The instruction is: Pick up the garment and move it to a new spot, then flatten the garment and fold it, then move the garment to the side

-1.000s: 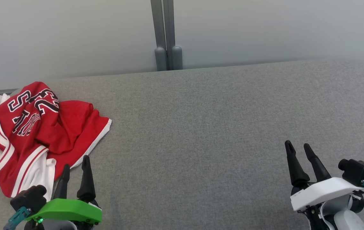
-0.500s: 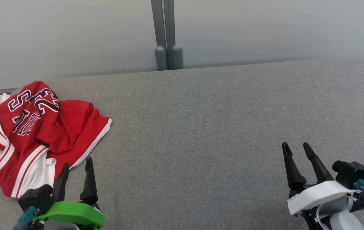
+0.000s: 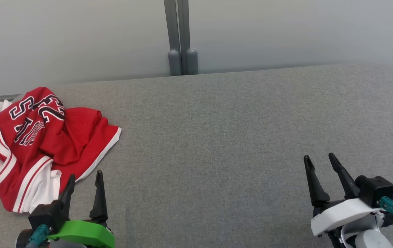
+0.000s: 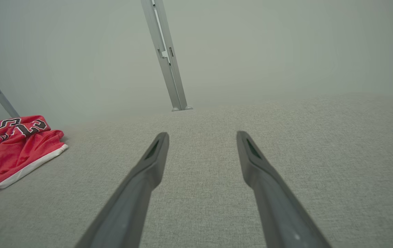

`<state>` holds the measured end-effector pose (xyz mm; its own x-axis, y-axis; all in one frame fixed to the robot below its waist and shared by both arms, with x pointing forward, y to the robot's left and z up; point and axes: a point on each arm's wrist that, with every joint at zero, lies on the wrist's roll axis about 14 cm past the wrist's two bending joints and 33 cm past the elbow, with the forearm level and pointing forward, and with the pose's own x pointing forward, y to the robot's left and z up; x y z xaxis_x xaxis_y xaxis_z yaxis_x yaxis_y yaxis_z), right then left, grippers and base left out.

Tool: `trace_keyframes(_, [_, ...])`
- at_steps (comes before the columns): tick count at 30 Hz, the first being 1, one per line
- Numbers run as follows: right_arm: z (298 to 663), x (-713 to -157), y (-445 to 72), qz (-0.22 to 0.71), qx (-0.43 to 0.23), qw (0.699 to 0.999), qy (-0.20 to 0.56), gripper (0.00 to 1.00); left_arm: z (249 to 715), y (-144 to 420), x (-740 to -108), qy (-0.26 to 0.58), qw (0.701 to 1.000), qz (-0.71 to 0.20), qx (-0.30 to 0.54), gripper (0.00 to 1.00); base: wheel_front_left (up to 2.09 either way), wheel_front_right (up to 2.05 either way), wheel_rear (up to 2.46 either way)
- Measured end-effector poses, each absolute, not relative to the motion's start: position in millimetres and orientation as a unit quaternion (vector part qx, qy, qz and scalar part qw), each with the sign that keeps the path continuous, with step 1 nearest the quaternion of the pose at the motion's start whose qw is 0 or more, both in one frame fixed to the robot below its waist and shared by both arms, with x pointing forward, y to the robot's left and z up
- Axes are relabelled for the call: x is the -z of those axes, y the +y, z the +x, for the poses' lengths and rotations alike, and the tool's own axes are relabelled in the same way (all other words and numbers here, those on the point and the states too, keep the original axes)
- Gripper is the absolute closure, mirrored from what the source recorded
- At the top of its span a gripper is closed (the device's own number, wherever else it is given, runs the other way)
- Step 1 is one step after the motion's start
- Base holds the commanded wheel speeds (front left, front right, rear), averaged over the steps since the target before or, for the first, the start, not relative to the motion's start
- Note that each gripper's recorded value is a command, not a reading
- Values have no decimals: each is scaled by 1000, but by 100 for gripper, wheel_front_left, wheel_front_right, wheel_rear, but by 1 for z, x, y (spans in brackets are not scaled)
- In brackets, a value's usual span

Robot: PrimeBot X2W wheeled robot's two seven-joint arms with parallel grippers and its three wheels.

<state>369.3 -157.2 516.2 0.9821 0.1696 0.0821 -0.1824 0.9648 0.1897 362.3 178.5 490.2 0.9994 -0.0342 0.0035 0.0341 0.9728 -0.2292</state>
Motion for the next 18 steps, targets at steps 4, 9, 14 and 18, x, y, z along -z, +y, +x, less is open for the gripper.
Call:
trace_keyframes(4, [369,-518,-156,85,-92,991,-39,0,361,178,-490,0,995,-96,21,0,0,0,0])
trace_keyframes(9, [367,-517,-156,66,-94,993,-40,0,360,178,-488,0,997,-78,23,0,0,0,0])
trace_keyframes(14, [367,-516,-159,57,-88,994,-43,0,359,183,-488,-3,998,-60,19,0,0,0,0])
trace_keyframes(18, [365,-512,-165,50,-78,995,-39,0,358,186,-486,-2,999,-50,14,0,0,0,0])
